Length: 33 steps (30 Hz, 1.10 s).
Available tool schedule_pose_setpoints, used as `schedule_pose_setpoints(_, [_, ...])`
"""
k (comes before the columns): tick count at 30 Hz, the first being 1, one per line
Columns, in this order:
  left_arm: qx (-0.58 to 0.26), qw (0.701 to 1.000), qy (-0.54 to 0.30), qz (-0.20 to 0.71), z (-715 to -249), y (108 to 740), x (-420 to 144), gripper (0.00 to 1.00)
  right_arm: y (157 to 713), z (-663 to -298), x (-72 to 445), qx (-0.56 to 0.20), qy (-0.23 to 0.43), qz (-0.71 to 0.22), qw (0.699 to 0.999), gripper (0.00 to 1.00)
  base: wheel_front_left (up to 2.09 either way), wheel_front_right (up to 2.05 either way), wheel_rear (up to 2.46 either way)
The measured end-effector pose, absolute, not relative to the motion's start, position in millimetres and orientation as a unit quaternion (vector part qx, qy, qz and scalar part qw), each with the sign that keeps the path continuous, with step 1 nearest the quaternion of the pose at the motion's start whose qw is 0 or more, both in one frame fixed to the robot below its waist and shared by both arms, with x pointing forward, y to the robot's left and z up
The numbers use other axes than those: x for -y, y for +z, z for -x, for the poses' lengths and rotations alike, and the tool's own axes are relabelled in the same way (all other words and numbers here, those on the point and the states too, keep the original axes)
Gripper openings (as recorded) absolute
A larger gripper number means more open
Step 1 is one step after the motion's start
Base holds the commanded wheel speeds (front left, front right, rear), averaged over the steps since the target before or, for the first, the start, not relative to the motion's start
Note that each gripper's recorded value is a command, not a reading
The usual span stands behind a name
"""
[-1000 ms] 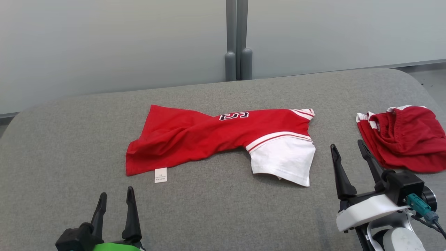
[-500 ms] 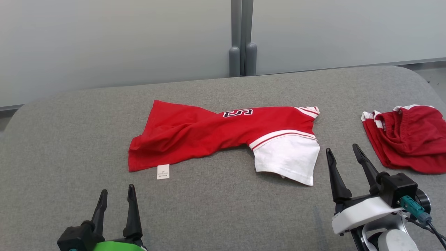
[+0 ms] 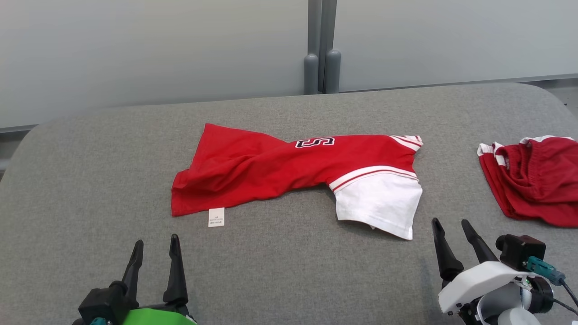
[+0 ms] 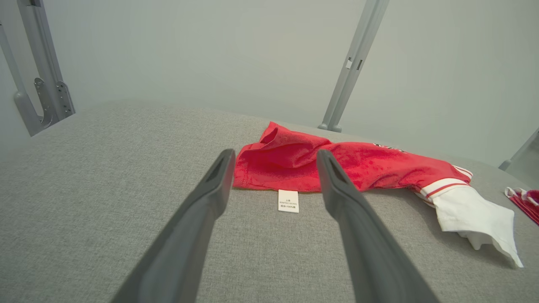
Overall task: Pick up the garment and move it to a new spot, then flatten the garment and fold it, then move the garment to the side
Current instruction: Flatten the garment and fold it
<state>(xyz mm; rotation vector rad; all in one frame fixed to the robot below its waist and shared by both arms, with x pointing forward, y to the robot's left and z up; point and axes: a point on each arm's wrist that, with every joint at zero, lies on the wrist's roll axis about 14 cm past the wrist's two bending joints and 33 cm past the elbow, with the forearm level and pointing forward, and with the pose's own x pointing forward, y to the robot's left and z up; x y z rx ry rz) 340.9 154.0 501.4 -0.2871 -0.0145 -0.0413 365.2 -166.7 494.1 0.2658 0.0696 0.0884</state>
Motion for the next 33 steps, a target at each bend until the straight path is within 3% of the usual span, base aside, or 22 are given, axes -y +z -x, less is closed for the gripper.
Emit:
schedule_pose_setpoints(8, [-0.001,0.989,-0.015,0.145,-343,495,-156,1.00,446,-378,164,-0.113,0.028,-0.187,0.975,1.00,0.00,0.00,0.00])
schedule_pose_setpoints(26, [-0.008,0.989,0.019,0.145,-340,488,-176,1.00,397,-408,126,-0.199,0.053,-0.190,0.960,1.00,0.00,0.00,0.00])
schedule_pose_setpoints(27, [-0.007,0.989,0.019,0.144,-340,488,-176,1.00,396,-408,125,-0.201,0.052,-0.191,0.959,0.94,0.00,0.00,0.00])
schedule_pose_setpoints(29, [-0.007,0.989,0.020,0.144,-339,488,-177,1.00,395,-410,124,-0.200,0.051,-0.193,0.959,0.61,0.00,0.00,0.00])
schedule_pose_setpoints(30, [-0.007,0.989,0.020,0.144,-339,488,-177,1.00,395,-411,123,-0.199,0.051,-0.195,0.959,0.49,0.00,0.00,0.00])
schedule_pose_setpoints(33, [-0.005,0.990,0.021,0.143,-338,489,-178,1.00,399,-414,120,-0.189,0.054,-0.196,0.961,0.33,0.00,0.00,0.00])
